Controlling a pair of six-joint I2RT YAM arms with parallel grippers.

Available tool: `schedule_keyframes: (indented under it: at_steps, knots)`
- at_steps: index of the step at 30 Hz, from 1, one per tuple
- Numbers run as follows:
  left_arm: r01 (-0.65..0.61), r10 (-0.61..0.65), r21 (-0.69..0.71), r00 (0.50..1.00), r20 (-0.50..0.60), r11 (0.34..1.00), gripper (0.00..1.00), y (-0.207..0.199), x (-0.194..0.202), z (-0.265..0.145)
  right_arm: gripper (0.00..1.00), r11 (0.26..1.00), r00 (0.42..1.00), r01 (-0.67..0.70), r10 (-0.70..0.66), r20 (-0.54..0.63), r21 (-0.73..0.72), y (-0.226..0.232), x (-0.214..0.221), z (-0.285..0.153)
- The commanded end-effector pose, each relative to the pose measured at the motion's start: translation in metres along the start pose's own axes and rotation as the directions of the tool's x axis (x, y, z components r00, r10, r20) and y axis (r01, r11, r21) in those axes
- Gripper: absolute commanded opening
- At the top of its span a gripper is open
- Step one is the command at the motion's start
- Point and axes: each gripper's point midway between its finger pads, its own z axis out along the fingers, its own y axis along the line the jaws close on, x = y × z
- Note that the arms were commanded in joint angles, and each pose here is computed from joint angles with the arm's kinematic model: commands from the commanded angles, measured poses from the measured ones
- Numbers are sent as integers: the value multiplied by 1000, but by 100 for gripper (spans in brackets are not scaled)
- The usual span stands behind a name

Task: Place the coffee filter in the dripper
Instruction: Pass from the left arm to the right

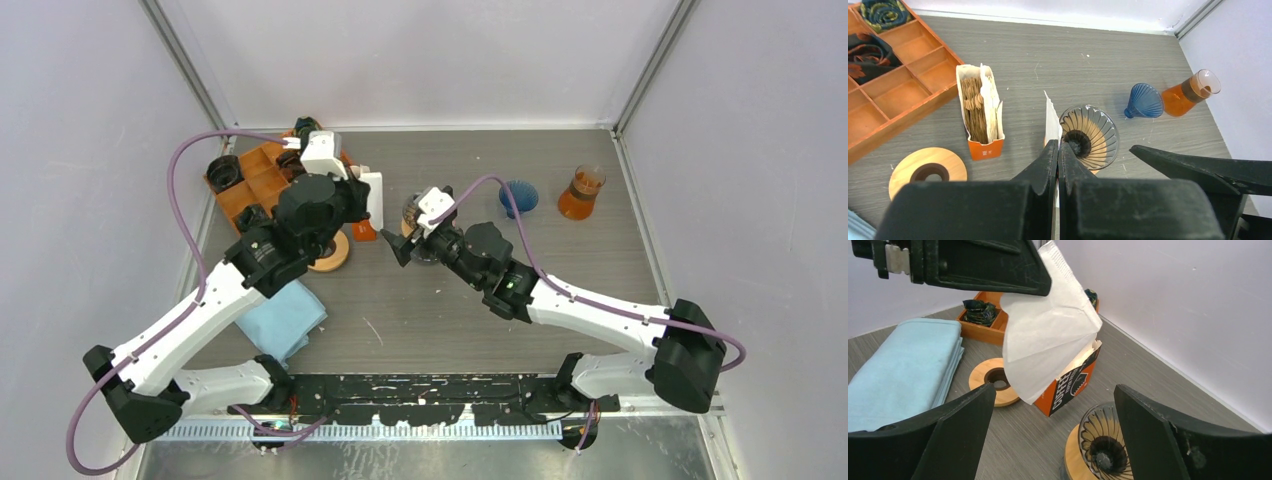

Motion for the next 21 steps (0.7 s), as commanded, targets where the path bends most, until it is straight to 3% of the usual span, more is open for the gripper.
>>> schedule_keyframes:
  at_steps: [1, 21]
  knots:
    - [-15, 22, -47, 988, 155, 999, 0, -8, -40, -8, 94, 998, 989, 55, -60, 138, 41, 0, -30, 3]
    - [-67, 77, -61, 979, 188, 996, 0, -34, -40, -13, 92, 980, 979, 92, -122, 164, 178, -14, -21, 5]
